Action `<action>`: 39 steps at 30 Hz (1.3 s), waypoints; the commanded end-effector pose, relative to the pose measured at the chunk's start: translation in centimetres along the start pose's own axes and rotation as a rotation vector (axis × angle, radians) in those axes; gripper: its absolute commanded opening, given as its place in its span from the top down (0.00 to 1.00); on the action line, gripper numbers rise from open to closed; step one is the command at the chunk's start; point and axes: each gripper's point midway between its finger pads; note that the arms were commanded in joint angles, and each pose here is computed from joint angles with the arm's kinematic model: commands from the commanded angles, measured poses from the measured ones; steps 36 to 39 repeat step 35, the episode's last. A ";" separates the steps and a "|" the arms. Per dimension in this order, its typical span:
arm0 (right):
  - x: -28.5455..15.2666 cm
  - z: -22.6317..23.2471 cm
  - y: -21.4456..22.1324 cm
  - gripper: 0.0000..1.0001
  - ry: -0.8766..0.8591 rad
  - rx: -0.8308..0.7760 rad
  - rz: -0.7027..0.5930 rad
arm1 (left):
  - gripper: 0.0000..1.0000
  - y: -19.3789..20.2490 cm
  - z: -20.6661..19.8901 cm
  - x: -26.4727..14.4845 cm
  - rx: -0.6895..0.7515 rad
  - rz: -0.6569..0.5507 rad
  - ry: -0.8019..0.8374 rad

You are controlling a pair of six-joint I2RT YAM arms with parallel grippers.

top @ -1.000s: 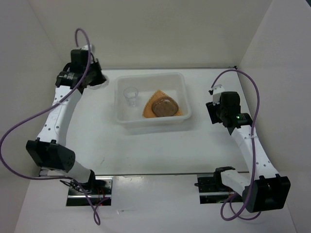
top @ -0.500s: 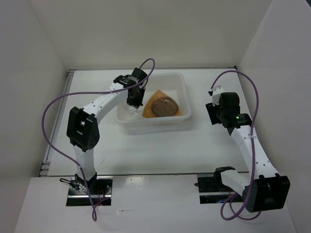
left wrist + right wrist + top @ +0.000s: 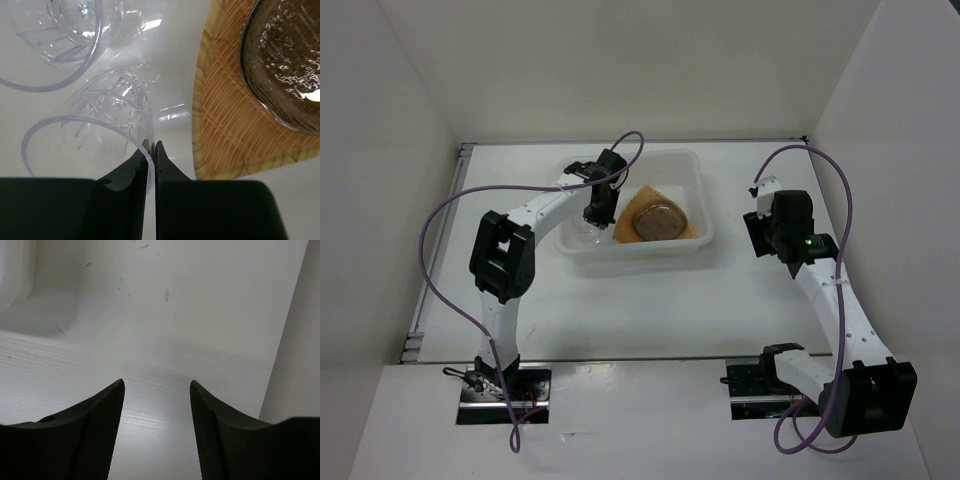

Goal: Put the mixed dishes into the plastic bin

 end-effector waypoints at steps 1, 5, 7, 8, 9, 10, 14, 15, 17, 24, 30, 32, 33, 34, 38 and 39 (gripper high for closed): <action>0.2 -0.5 -0.6 0.39 0.023 0.001 -0.026 | 0.89 -0.4 0.0 0.9 0.010 -0.012 0.001; 0.2 -0.5 -0.6 0.39 0.023 0.001 -0.026 | 0.78 -0.9 0.4 0.6 0.008 -0.028 -0.025; 0.2 -0.5 -0.6 0.35 0.023 0.001 -0.026 | 0.57 -1.9 1.1 -0.6 0.003 -0.055 -0.057; 0.2 -0.4 -0.6 0.35 0.023 0.010 -0.026 | 0.40 -2.7 1.4 -1.6 -0.003 -0.085 -0.068; 0.2 -0.6 -0.5 0.34 0.033 0.011 -0.024 | 0.27 -3.1 1.8 -2.4 -0.016 -0.102 -0.086; 0.4 -0.6 -0.4 0.30 0.032 0.010 -0.015 | 0.12 -4.4 2.6 -3.8 -0.026 -0.143 -0.120; 0.4 -0.8 -0.6 0.07 0.042 0.011 -0.023 | 0.01 -9.0 4.0 -11.7 -0.102 -0.365 -0.141; 0.4 -0.8 -0.6 0.05 0.042 0.011 -0.023 | 0.01 -9.9 3.9 -13.4 -0.103 -0.415 -0.119; 0.4 -0.8 -0.6 0.02 0.042 0.011 -0.023 | 0.01 -11.3 3.8 -18.6 -0.117 -0.560 -0.061; 0.0 -0.8 -0.8 0.02 0.046 0.014 -0.049 | 0.01 -9.3 3.9 -25.8 -0.084 -0.870 0.030; -0.3 -1.2 -0.9 0.02 0.066 0.026 -0.065 | 0.01 -3.2 4.5 -25.0 -0.108 -0.893 0.034; -0.3 -1.2 -1.1 0.02 0.068 0.027 -0.073 | 0.01 -1.9 4.7 -25.3 -0.132 -0.897 0.034; -0.6 -1.4 -1.2 0.02 0.078 0.028 -0.081 | 0.01 -0.4 5.1 -24.9 -0.136 -0.891 0.022; -0.6 -1.4 -1.2 0.02 0.078 0.028 -0.081 | 0.01 -0.2 5.2 -25.4 -0.144 -0.930 0.026; -0.6 -1.4 -1.2 0.02 0.078 0.028 -0.081 | 0.01 0.4 5.5 -25.7 -0.169 -0.951 0.018; -0.6 -1.4 -1.2 0.02 0.078 0.028 -0.081 | 0.01 0.4 5.5 -25.7 -0.169 -0.951 0.018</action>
Point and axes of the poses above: each gripper's point midway between its finger pads, its own x axis out along the fingers, its own z axis along the line the jaws close on, y = z × x, and after that the axes turned 9 degrees about x, right-handed
